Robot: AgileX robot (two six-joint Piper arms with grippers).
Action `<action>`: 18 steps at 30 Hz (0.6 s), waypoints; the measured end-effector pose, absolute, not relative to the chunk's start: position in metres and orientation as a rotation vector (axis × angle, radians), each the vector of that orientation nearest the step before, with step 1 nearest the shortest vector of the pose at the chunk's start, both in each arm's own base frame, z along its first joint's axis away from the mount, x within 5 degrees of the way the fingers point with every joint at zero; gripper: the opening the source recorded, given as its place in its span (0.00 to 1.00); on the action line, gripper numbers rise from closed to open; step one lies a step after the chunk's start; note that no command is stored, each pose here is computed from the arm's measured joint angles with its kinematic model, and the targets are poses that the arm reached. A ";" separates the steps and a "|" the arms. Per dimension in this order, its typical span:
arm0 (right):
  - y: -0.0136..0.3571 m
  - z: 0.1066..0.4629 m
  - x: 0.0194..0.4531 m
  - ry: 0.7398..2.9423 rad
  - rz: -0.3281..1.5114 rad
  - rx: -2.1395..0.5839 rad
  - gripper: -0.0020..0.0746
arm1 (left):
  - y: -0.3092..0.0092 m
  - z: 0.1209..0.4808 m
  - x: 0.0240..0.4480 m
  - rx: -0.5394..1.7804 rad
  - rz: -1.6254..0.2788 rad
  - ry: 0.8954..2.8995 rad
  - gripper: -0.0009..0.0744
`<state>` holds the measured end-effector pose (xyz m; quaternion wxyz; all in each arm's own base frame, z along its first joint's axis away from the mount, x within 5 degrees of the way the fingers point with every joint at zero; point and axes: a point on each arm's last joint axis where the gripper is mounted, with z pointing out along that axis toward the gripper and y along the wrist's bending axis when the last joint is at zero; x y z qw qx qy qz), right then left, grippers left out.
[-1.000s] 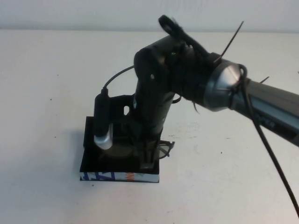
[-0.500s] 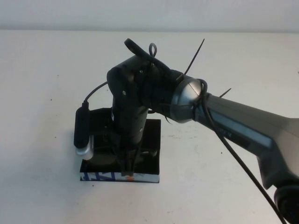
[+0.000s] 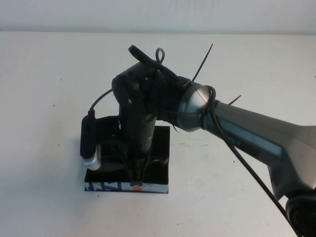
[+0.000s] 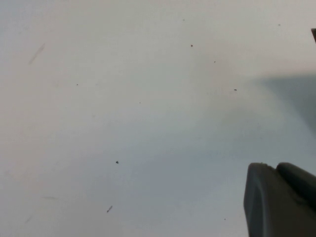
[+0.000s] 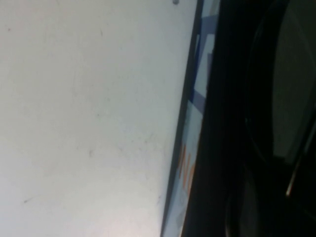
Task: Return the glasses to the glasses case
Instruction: Place the glasses in the glasses case
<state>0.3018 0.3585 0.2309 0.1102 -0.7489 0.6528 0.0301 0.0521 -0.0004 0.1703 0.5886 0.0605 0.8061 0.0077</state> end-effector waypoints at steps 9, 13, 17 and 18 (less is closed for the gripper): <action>0.360 0.226 0.302 1.935 0.099 -2.201 0.08 | 0.000 0.170 0.052 0.141 0.018 1.878 0.01; 0.362 0.219 0.302 1.947 0.115 -2.208 0.08 | 0.000 0.170 0.052 0.141 0.018 1.878 0.01; 0.362 0.217 0.303 1.951 0.123 -2.208 0.08 | 0.000 0.170 0.052 0.141 0.018 1.878 0.01; 0.363 0.217 0.302 1.951 0.126 -2.208 0.08 | 0.000 0.170 0.052 0.141 0.018 1.878 0.01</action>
